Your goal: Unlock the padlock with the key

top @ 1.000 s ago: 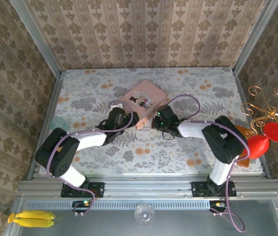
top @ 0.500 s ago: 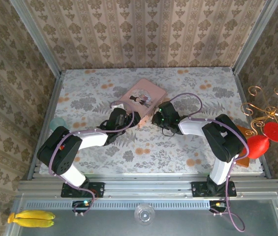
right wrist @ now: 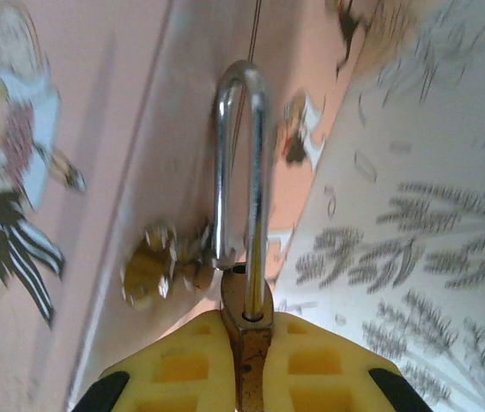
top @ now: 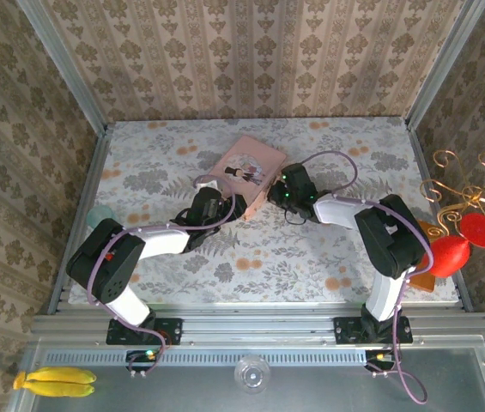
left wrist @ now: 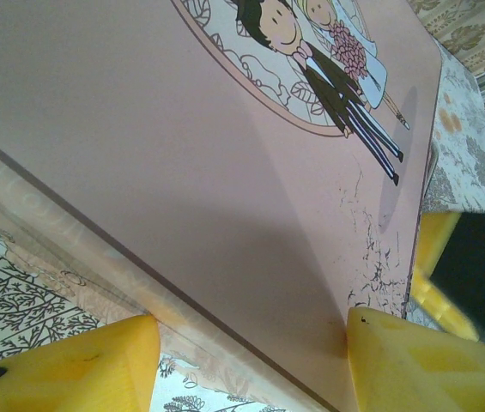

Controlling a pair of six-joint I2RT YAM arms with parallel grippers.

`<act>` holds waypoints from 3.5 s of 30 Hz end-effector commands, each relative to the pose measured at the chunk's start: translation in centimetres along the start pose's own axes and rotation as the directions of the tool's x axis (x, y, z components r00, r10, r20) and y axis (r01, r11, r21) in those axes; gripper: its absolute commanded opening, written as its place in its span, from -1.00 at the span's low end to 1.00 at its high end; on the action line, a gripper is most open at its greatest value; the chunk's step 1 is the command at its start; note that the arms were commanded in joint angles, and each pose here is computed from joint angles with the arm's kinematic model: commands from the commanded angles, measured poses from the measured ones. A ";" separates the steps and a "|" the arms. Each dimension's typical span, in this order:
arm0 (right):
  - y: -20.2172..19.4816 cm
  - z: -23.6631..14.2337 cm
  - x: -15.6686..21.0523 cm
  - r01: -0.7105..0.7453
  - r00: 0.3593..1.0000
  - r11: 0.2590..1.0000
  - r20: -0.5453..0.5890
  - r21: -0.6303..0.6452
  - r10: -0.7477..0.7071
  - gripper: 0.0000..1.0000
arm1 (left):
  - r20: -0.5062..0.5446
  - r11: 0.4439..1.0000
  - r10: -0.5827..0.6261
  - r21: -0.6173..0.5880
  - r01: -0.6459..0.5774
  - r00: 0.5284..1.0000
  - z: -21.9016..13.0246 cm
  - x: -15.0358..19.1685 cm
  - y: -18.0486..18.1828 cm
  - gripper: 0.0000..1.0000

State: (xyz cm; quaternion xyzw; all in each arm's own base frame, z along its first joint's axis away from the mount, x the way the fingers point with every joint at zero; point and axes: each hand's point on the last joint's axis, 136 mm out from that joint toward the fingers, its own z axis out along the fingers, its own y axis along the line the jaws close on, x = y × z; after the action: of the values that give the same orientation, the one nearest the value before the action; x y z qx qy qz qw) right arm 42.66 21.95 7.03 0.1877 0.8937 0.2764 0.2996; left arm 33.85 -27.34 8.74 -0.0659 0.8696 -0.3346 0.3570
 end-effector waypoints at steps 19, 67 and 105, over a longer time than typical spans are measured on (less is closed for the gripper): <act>-2.3 -2.3 -3.3 0.172 0.982 0.971 0.044 0.167 -0.182 -1.00 | -0.175 0.988 0.021 -0.146 -0.047 0.984 -0.9 4.0 4.9 0.18; -1.9 -14.5 11.5 0.590 0.788 0.807 -0.239 0.032 -0.567 -1.00 | 0.207 0.858 0.497 0.029 -0.513 0.843 -18.3 1.5 3.3 0.49; -3.9 -11.6 15.1 0.653 0.711 0.752 -0.411 0.085 -0.571 -0.20 | 0.253 0.877 0.478 -0.090 -0.471 0.841 -18.7 -1.6 3.4 0.51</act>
State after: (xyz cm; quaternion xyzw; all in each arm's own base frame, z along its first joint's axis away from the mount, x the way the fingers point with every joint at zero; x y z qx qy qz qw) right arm 22.27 22.41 3.53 -0.1350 0.9741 0.1048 0.1478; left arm 22.35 -14.64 14.81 0.1226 0.8174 -0.2170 0.5194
